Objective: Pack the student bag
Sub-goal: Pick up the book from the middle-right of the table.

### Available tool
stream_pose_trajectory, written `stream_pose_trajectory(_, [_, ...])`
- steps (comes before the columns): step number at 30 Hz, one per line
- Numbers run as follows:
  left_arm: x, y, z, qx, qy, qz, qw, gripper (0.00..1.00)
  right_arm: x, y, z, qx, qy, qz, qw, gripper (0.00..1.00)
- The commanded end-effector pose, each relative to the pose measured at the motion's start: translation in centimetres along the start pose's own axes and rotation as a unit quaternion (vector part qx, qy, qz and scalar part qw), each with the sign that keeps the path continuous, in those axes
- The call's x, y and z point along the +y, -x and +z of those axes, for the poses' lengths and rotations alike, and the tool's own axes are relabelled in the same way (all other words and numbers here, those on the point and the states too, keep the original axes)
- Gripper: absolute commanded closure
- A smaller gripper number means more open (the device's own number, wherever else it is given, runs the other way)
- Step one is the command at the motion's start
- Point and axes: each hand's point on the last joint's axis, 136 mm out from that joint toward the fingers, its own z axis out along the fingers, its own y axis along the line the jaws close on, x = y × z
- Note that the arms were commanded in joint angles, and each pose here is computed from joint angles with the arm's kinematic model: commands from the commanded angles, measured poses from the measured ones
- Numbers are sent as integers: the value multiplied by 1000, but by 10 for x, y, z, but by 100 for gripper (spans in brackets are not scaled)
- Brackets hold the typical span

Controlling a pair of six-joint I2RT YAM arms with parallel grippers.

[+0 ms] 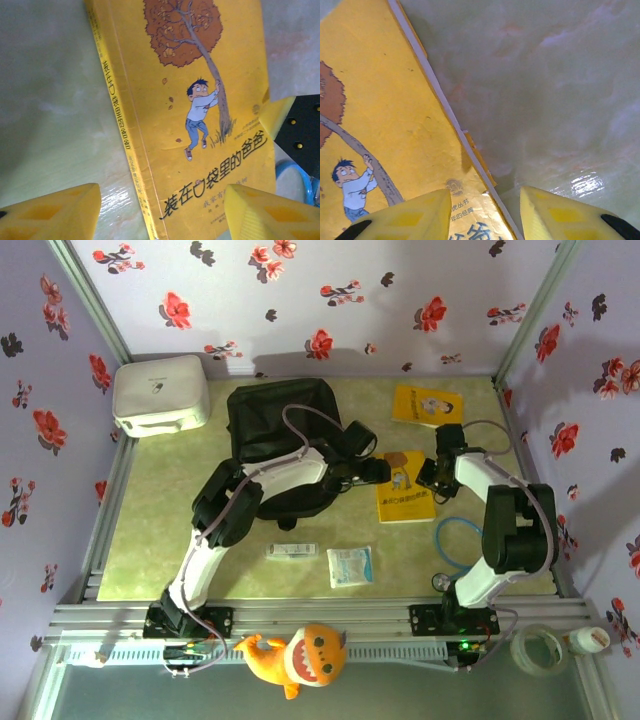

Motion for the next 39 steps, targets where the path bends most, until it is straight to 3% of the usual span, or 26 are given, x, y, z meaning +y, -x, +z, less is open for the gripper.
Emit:
stream_pose_trajectory(1, [3, -3, 9, 12, 17, -7, 1000, 37, -4, 3, 1, 3, -16, -8, 1000, 61])
stream_pose_trajectory(25, [-3, -23, 49, 86, -14, -27, 996, 55, -9, -13, 15, 25, -17, 9, 999, 67])
stream_pose_trajectory(39, [0, -28, 58, 100, -2, -41, 994, 47, -7, -18, 19, 34, -9, 16, 999, 66])
